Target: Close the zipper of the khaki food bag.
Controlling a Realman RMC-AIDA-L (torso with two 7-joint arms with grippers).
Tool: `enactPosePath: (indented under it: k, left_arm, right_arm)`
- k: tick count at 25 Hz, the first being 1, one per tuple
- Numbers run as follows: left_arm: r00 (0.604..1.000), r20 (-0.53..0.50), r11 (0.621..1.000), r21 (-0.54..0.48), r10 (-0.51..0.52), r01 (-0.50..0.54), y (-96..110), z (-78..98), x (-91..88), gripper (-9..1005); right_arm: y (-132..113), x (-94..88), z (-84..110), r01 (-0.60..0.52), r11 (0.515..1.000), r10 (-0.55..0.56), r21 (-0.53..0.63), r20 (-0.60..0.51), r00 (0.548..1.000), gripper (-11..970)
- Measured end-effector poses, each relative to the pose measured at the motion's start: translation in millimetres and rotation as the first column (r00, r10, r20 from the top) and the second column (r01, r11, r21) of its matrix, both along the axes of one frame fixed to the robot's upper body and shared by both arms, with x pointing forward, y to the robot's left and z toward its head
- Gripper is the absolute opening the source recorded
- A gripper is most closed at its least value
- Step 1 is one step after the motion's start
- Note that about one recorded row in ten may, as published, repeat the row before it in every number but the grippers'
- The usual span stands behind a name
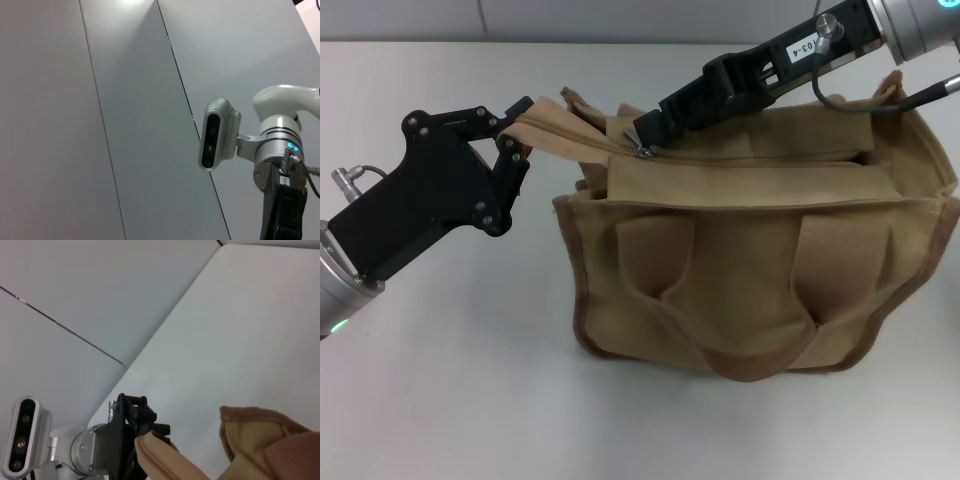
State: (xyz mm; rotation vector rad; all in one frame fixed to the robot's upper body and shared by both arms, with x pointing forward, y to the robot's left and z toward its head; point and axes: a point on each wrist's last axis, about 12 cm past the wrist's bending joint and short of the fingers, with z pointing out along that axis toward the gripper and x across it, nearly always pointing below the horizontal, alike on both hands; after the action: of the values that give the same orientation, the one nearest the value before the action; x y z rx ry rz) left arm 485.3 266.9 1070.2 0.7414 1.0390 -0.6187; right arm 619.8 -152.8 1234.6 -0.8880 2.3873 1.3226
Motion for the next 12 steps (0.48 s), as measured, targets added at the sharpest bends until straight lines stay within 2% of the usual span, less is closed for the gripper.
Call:
enactPosePath:
  k: [12]
  left_arm:
    - [1.000,0.011,1.000,-0.005,-0.011,0.011,-1.4,2.1,1.2,116]
  right_arm:
    - [23.1,-3.7,3.4,-0.057,0.998,0.057,0.014,-0.004,0.998,291]
